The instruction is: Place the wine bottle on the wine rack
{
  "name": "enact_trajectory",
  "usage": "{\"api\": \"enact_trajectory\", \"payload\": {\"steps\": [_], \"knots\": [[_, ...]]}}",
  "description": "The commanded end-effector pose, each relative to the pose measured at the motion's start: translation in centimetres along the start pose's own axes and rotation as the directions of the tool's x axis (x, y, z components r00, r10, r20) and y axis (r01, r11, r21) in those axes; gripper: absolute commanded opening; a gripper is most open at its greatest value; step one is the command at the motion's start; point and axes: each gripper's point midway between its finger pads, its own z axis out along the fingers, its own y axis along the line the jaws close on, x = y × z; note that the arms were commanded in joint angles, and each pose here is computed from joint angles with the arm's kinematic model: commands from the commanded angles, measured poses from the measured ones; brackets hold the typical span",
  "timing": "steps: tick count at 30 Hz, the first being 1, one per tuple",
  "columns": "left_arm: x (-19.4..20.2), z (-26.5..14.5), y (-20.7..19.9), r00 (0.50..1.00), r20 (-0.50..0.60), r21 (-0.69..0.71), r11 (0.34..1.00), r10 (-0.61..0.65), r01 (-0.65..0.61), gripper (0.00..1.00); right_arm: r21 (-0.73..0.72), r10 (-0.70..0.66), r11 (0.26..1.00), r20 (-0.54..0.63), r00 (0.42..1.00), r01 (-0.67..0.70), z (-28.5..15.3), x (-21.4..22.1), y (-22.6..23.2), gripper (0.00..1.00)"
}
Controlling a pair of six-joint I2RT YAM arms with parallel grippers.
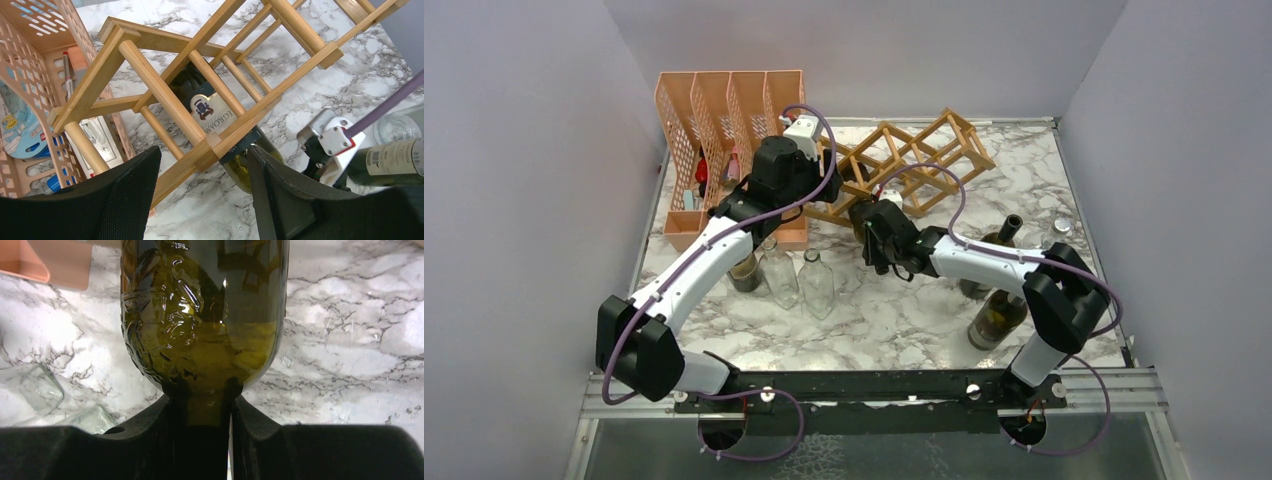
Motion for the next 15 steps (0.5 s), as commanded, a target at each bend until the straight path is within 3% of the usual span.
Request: {"api": "enact_trajectory", "payload": {"steps": [1, 8, 15], "knots": [[-3.4, -1.8, -0.6, 0.996, 0.083, 0.015, 1.000, -0.010, 0.009, 0.68, -0.064, 0.043, 0.997, 0.210, 0.977, -0.030, -0.1, -7.5, 2.2, 0.15], [-4.9, -3.2, -1.4, 0.992, 0.122, 0.043, 0.999, -0.011, 0.006, 0.68, -0.046, 0.045, 0.998, 0.194, 0.980, -0.036, 1.6, -7.9, 1.9, 0.21], [-5.6, -4.5, -1.7, 0.989, 0.146, 0.055, 0.998, -0.008, 0.000, 0.69, -0.036, 0.041, 0.999, 0.161, 0.986, -0.036, 3.3, -8.0, 1.9, 0.39]]}}
